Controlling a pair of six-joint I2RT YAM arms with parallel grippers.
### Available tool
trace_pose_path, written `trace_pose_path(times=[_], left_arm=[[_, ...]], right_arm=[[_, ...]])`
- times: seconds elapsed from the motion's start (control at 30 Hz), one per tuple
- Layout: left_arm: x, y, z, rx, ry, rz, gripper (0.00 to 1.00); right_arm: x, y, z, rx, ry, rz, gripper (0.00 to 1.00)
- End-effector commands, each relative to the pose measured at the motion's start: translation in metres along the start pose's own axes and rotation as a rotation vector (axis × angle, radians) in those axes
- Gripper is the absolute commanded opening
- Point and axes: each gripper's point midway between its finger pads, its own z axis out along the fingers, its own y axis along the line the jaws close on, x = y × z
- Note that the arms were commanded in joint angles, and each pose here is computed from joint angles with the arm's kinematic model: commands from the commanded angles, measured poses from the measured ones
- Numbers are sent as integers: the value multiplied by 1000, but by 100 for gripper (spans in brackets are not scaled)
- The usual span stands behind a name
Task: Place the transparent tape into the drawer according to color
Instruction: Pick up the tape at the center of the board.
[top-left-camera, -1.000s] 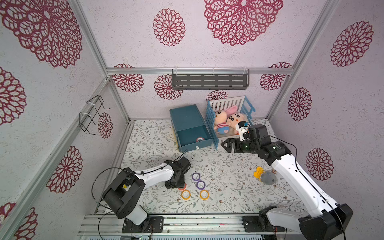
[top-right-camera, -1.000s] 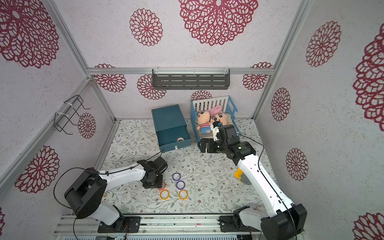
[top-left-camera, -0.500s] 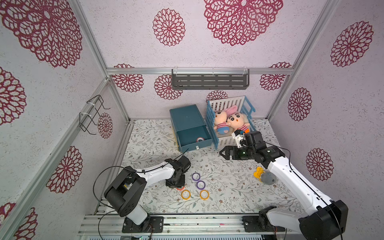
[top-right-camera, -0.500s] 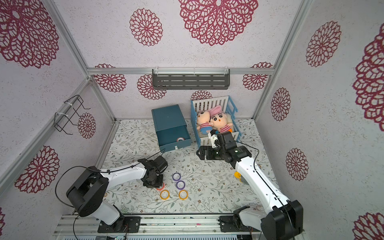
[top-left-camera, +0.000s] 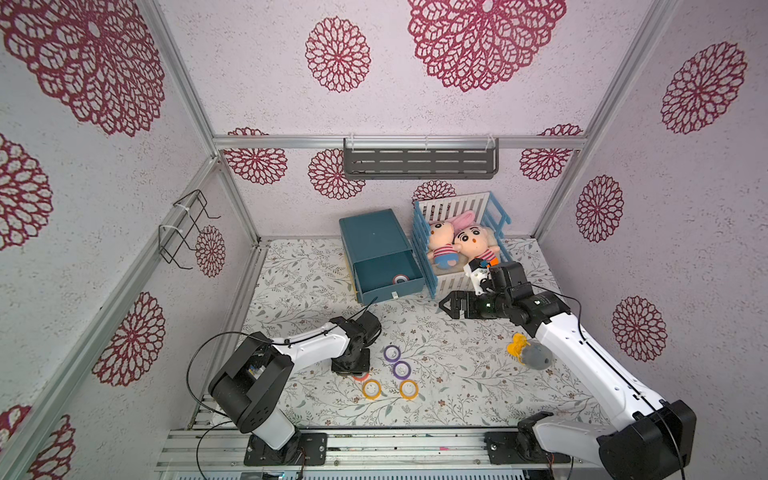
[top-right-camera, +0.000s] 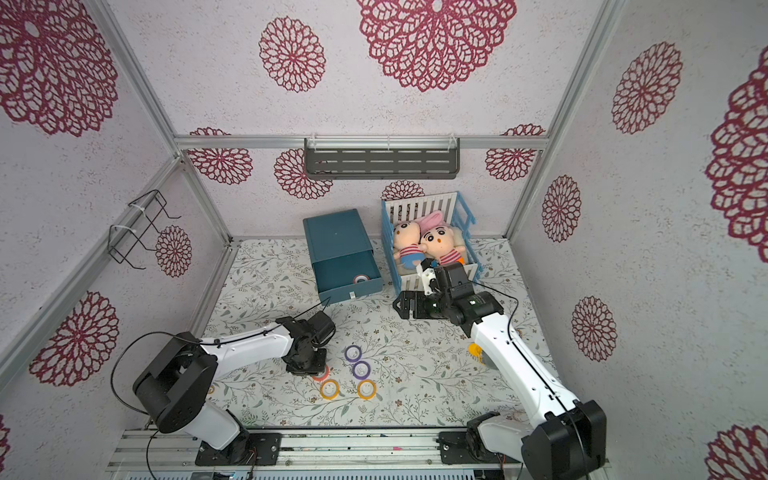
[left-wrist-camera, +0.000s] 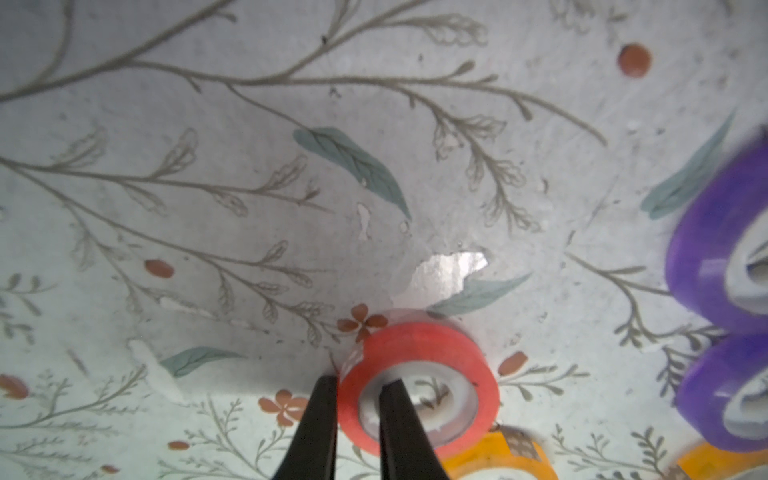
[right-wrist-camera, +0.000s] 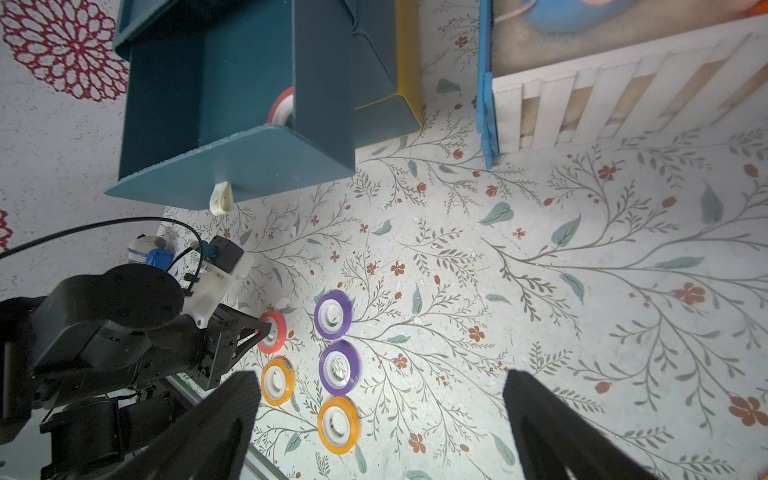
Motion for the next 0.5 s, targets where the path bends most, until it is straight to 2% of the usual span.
trace_pose_path(times=[0.0,0.47], left_arm=[[5,20,-2,-71,9,-20,0],[-29,32,-75,-26,-182,-82,0]], right_arm=[[-18,11,-11,-37,-67,-21,99],[-24,14,-14,-46,-83,-23,99]])
